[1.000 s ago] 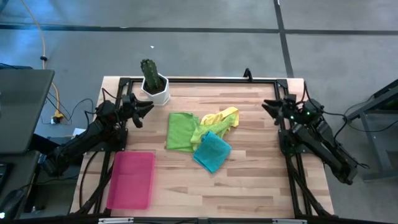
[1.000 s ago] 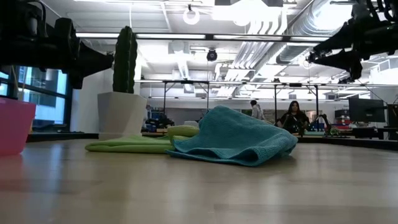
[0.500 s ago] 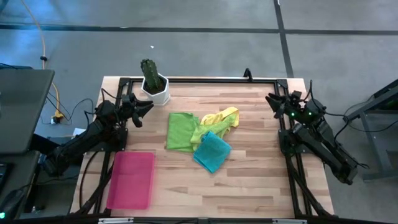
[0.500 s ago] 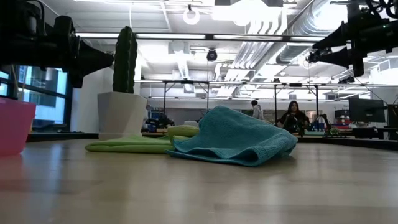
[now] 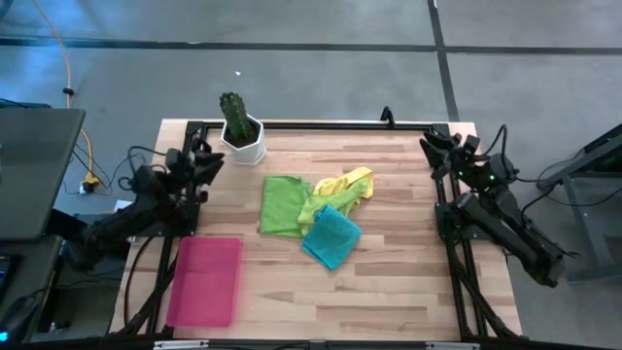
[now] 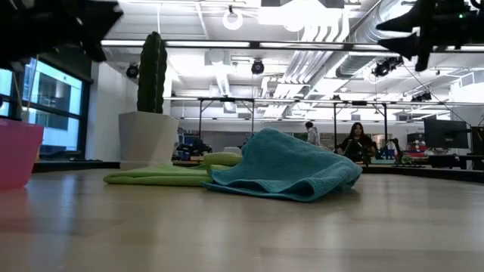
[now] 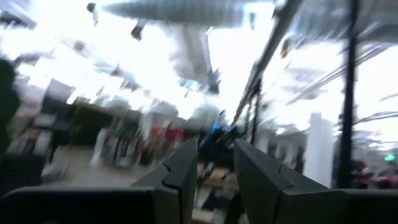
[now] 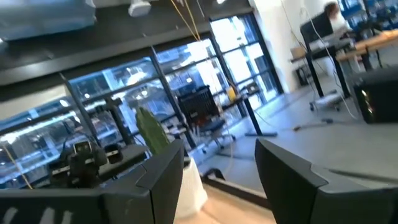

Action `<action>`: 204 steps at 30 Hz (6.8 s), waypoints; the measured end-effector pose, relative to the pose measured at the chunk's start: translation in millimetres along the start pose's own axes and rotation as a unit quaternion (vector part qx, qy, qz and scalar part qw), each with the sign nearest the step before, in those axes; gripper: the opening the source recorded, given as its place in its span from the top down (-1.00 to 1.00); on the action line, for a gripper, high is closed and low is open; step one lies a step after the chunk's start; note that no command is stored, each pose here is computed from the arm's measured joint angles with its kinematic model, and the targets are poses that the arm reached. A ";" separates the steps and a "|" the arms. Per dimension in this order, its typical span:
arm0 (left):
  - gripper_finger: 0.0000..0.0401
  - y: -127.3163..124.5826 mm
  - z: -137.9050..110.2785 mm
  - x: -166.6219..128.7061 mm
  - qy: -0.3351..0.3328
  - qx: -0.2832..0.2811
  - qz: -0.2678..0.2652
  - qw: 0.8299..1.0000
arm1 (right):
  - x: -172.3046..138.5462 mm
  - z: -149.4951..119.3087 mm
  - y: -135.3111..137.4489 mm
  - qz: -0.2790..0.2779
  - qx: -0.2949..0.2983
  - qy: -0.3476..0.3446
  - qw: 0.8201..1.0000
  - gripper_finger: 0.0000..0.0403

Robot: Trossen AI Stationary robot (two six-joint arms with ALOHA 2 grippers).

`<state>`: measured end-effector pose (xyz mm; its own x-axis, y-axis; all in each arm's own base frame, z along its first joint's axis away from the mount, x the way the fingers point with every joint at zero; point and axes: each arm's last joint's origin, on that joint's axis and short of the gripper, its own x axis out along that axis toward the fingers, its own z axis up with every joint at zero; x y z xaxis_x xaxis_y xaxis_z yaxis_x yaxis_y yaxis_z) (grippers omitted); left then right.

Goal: Roll microfiber towels into tight, uniform cylinder then place into a basket
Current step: Prepare the table to roll the towels, then roll the blue towel

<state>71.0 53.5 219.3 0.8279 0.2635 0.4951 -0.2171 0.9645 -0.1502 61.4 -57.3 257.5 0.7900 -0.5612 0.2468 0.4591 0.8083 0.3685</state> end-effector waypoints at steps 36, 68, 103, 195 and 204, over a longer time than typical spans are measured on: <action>0.53 -45.9 -28.3 92.7 0.197 -0.095 -0.140 0.966 | 68.4 -49.9 34.5 0.222 -0.036 0.120 0.967 0.04; 0.53 -83.1 -158.9 123.2 0.523 0.002 0.127 0.843 | 129.9 -97.8 76.1 0.132 -0.113 0.365 0.915 0.04; 0.53 -66.0 -161.9 66.7 0.715 0.046 0.241 0.654 | 150.2 -206.9 52.8 0.100 -0.158 0.462 0.867 0.04; 0.53 -98.2 -110.3 121.2 0.495 0.004 0.079 0.865 | 105.8 -247.3 113.9 0.190 -0.225 0.536 0.791 0.74; 0.53 -98.5 -109.9 122.0 0.494 0.038 0.058 0.867 | 106.9 -204.3 135.3 0.208 -0.169 0.486 0.832 0.93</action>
<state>250.2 -11.2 200.4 0.8290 0.2522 -0.4991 -0.3312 0.9406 -0.0749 290.9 28.4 150.7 0.7888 0.0556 -0.6121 0.0218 0.9927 0.1182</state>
